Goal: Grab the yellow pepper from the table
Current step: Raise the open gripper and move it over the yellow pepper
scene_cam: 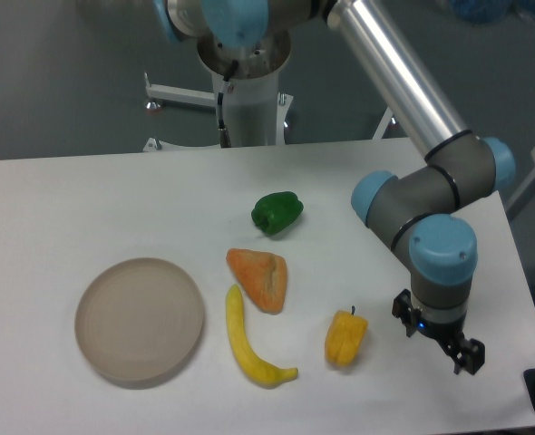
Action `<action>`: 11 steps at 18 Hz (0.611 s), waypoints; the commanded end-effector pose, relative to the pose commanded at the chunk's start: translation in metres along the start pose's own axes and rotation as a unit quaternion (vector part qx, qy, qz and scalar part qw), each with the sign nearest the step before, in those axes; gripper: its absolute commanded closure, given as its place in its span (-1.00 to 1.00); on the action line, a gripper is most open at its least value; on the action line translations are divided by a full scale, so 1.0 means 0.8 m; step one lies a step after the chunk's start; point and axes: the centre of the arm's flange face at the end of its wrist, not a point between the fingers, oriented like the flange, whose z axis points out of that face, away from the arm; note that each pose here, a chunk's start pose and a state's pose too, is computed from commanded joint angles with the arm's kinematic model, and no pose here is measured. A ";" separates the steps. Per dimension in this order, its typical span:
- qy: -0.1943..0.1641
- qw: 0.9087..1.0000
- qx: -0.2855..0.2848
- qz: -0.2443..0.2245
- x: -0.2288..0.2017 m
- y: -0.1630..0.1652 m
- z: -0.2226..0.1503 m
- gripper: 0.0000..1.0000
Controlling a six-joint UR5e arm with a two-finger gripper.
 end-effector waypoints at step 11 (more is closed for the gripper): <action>0.092 0.986 0.040 -0.133 0.051 -0.011 -0.005 -1.00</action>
